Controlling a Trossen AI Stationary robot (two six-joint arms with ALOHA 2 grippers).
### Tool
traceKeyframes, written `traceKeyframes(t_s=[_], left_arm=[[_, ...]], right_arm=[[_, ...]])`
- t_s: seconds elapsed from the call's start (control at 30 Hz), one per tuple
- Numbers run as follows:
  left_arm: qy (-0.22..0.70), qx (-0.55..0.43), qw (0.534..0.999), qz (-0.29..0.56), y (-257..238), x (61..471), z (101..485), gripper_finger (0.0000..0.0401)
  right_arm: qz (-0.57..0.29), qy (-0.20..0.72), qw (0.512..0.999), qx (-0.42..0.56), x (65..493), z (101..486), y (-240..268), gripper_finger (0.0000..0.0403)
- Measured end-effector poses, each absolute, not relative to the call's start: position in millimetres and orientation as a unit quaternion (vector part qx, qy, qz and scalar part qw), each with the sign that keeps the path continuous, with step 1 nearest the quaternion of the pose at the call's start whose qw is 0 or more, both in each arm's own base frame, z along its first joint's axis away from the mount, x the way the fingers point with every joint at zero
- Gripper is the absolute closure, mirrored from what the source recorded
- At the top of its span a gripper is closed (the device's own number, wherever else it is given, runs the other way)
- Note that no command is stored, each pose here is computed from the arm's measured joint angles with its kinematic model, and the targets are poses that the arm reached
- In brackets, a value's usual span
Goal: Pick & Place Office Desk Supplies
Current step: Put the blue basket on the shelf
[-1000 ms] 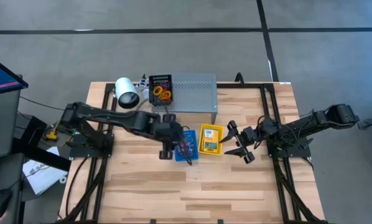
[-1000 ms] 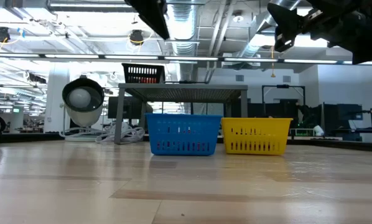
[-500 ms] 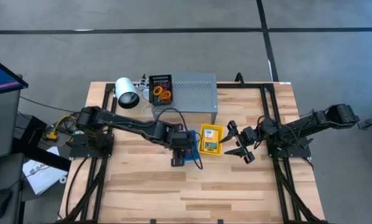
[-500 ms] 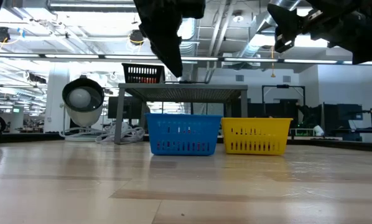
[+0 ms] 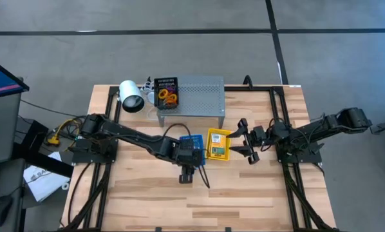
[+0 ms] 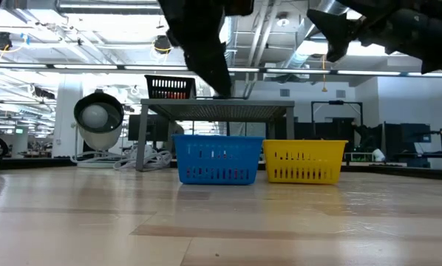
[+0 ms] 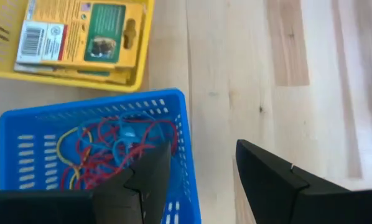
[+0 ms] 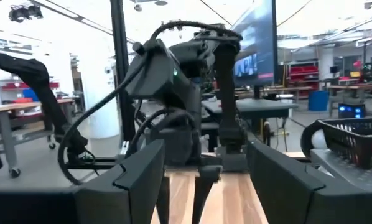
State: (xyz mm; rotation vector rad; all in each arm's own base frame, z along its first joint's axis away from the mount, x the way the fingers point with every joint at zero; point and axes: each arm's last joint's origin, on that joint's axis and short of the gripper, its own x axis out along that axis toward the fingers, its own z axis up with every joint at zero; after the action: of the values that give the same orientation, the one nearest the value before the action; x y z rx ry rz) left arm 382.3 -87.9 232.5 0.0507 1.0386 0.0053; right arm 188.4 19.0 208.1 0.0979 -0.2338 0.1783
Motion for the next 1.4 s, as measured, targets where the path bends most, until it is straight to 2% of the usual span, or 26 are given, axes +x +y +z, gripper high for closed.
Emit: traceKeyframes(t_s=[0.33,0.63,1.4], left_arm=[[0.494,-0.001,0.869,0.023,-78.4,379.3,206.4,0.0225],[0.476,-0.011,0.879,0.025,-77.5,380.5,199.5,0.0225],[0.493,-0.021,0.87,0.013,-86.4,376.2,184.2,0.0225]], right_arm=[[0.088,-0.122,0.987,0.049,188.1,209.1,19.5,0.018],[0.088,-0.119,0.988,0.049,188.2,208.6,19.5,0.018],[0.088,-0.113,0.989,0.049,188.5,207.4,19.5,0.018]])
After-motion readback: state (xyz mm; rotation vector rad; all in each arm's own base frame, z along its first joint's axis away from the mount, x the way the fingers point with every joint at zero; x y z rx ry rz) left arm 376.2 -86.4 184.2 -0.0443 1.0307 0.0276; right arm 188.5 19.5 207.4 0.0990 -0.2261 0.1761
